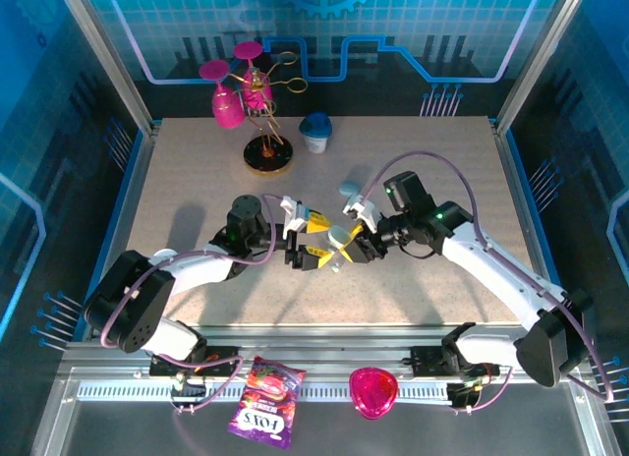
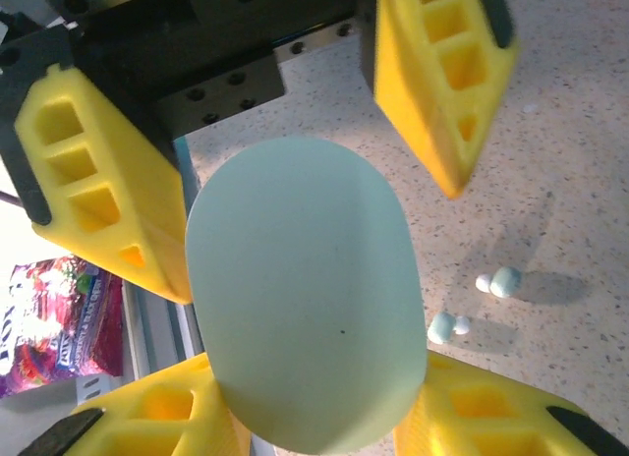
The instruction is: Insert the wireless bluetooth earbuds into the charging case
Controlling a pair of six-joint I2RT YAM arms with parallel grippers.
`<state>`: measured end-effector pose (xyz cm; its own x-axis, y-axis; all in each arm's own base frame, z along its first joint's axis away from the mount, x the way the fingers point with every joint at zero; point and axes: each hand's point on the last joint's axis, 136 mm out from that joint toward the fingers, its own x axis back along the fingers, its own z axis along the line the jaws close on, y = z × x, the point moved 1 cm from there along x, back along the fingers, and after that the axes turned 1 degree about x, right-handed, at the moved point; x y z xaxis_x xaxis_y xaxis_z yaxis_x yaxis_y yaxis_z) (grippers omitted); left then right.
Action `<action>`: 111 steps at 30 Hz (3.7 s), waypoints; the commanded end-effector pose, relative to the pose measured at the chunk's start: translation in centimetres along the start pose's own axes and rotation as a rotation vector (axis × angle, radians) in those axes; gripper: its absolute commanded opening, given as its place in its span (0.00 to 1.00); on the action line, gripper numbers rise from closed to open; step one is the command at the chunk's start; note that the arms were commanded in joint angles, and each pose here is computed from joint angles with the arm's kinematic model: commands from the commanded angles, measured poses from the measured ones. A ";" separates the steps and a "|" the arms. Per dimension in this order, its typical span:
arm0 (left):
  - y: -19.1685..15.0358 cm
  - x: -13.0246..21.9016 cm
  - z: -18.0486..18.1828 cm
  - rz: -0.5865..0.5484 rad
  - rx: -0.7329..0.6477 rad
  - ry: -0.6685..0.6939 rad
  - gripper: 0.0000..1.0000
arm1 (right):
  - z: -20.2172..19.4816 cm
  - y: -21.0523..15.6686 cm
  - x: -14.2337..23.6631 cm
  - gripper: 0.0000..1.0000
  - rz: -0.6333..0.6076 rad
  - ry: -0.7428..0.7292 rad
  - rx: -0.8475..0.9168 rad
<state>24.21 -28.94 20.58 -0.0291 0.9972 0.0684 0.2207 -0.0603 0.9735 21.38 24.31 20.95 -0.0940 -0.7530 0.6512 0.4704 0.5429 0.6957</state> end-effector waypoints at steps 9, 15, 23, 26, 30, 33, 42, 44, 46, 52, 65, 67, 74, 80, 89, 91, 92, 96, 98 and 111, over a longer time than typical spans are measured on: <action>0.7 -0.2 -1.4 -0.004 0.030 -0.132 0.64 | 1.3 0.6 -1.1 0.36 0.049 0.057 0.053; 0.7 -0.2 -1.5 -0.002 0.022 -0.143 0.55 | 1.3 0.6 -1.2 0.36 0.062 0.061 0.055; 0.8 -0.2 -1.7 -0.001 0.017 -0.150 0.52 | 1.4 0.4 -1.4 0.36 0.083 0.067 0.051; 0.9 -0.2 -1.7 -0.002 0.017 -0.152 0.51 | 1.3 0.2 -1.6 0.36 0.094 0.065 0.049; 0.7 -0.2 -1.8 0.001 0.021 -0.160 0.45 | 1.3 0.3 -1.7 0.36 0.097 0.064 0.051; 0.6 -0.1 -1.9 0.004 0.019 -0.162 0.55 | 1.4 0.4 -1.5 0.36 0.093 0.065 0.056; 0.1 -0.3 -2.0 0.046 0.027 -0.163 0.53 | 1.5 0.2 -1.3 0.35 0.108 0.063 0.055; 0.1 -0.3 -2.0 0.050 0.022 -0.164 0.52 | 1.5 0.2 -1.5 0.35 0.119 0.062 0.056; 0.2 -0.4 -2.1 0.049 0.021 -0.164 0.49 | 1.4 0.0 -1.6 0.35 0.129 0.060 0.056; 0.3 -0.5 -2.2 0.050 0.020 -0.168 0.44 | 1.3 0.0 -1.9 0.35 0.143 0.065 0.054; 0.4 -0.5 -2.4 0.036 0.003 -0.174 0.28 | 0.9 0.1 -1.2 0.67 0.120 0.022 0.058; 0.3 -0.5 -2.4 0.038 0.003 -0.175 0.27 | 0.7 0.1 -0.9 0.70 0.107 0.010 0.050; 0.2 -0.4 -2.7 0.043 -0.010 -0.187 0.27 | -0.6 0.2 -0.1 0.71 0.070 -0.055 0.006; 0.4 -0.3 -2.9 0.039 -0.024 -0.193 0.27 | -2.1 0.7 0.9 0.71 0.022 -0.124 -0.044; 0.3 -0.3 -2.7 0.033 -0.037 -0.181 0.27 | -3.4 1.6 2.9 0.71 -0.077 -0.200 -0.083; 0.4 -0.3 -2.5 0.025 -0.050 -0.166 0.27 | -2.6 1.8 3.1 0.72 -0.094 -0.168 -0.058; 0.4 -0.3 -2.5 0.020 -0.055 -0.159 0.27 | -2.2 1.9 3.2 0.72 -0.105 -0.155 -0.047; 1.1 -0.1 -1.4 -0.025 -0.085 -0.091 0.28 | -1.1 2.5 4.1 0.74 -0.183 -0.138 -0.012; 1.6 0.1 -1.1 -0.057 -0.103 -0.058 0.28 | -1.1 3.0 4.9 0.74 -0.243 -0.157 -0.017; 5.3 1.9 -0.5 -0.224 -0.194 0.121 0.23 | -10.6 -1.4 4.8 0.72 -0.449 -0.428 -0.613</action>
<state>24.85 -28.03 23.44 -0.1388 0.9885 -0.0592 0.0872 0.0718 0.9936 27.77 16.79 20.67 -0.5937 -0.6369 0.4919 0.6520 -0.0225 0.7579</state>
